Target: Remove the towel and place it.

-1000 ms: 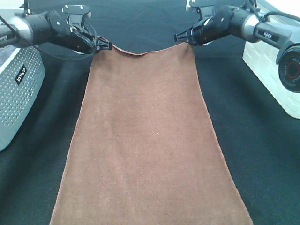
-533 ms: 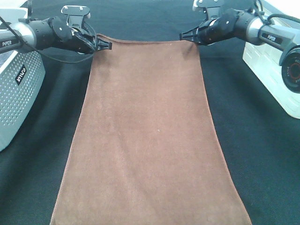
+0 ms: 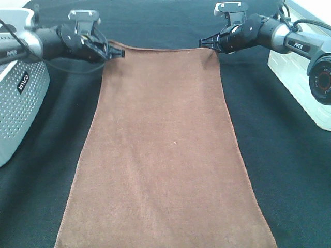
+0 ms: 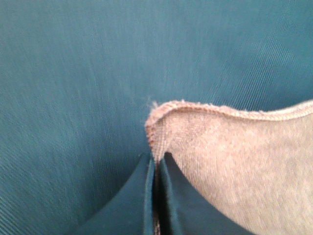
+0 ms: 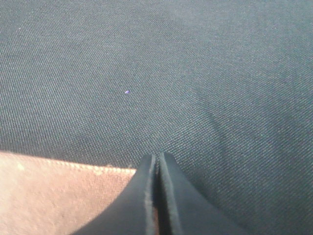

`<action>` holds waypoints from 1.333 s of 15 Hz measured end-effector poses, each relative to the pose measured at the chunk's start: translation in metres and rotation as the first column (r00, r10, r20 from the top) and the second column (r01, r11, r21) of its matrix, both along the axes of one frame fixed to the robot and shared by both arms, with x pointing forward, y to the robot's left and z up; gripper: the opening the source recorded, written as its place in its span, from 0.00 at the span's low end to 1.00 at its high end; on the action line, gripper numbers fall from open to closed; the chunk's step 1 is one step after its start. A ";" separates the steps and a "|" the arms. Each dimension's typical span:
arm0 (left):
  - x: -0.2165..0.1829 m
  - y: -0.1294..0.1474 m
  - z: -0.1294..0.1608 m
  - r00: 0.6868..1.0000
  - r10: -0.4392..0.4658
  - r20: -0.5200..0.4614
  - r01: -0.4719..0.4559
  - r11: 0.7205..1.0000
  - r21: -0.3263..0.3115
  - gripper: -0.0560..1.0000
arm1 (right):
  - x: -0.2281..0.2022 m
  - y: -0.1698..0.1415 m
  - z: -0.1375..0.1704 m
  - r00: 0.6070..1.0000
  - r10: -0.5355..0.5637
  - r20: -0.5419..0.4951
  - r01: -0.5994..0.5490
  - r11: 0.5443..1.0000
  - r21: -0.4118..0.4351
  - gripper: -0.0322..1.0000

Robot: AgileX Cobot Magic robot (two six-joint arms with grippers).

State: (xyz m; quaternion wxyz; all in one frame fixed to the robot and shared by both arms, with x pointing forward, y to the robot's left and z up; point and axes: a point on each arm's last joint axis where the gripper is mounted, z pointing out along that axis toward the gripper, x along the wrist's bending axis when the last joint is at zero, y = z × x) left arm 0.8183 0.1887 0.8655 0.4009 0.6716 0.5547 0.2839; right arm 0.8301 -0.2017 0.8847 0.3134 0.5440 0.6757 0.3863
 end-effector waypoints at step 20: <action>0.001 0.000 0.012 0.999 0.036 0.016 -0.035 0.998 -0.057 0.77 | -0.005 0.001 0.023 0.998 0.010 -0.058 -0.008 0.999 0.036 0.65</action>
